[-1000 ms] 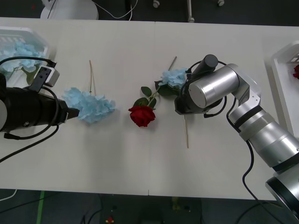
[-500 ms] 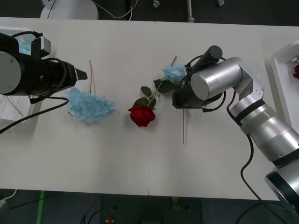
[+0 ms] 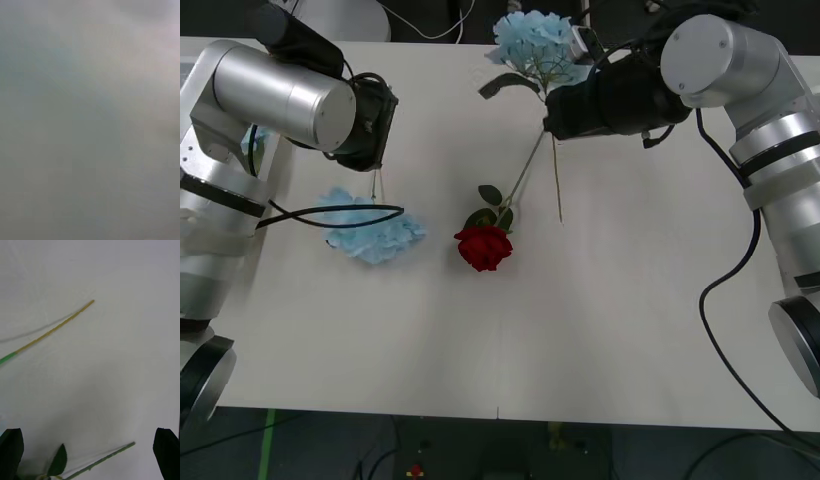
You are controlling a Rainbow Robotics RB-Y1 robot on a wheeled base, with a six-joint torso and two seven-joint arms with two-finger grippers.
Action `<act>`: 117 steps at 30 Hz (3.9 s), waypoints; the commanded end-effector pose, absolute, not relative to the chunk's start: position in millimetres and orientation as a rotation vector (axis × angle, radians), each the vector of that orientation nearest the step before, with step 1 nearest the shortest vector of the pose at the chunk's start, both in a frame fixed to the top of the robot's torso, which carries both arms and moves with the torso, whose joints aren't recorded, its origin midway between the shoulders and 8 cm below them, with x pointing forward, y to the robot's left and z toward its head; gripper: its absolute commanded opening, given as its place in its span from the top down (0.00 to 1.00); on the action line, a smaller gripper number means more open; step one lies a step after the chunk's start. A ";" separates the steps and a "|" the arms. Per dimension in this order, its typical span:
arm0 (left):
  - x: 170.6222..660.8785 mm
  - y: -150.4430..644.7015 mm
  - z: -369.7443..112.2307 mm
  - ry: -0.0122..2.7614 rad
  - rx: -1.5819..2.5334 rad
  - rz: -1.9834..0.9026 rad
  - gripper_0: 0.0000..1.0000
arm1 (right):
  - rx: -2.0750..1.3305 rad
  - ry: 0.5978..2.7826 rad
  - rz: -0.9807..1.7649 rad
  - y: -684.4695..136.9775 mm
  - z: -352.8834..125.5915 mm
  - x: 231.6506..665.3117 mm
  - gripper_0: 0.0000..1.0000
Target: Put the red flowers into the right box and the blue flowers into the left box
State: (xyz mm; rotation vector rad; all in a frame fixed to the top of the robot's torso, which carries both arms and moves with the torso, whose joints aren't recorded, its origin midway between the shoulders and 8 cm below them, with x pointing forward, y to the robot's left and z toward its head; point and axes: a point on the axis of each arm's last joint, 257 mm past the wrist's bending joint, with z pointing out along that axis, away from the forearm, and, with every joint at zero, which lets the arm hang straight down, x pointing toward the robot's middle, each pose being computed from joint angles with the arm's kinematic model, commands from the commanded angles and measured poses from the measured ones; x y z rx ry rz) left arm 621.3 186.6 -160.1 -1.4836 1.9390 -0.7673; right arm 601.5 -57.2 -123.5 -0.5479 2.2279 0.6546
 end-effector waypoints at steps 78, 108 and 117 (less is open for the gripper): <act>490.6 32.0 -124.5 1.466 0.622 -0.602 0.00 | -1.008 1.598 0.871 111.8 -19.9 538.8 1.00; 551.4 19.6 -120.9 1.482 0.519 -0.600 1.00 | -1.013 1.599 0.887 117.0 -21.4 534.6 1.00; 553.8 26.3 -117.9 1.486 0.485 -0.621 1.00 | -1.011 1.601 0.891 117.1 -21.3 534.4 1.00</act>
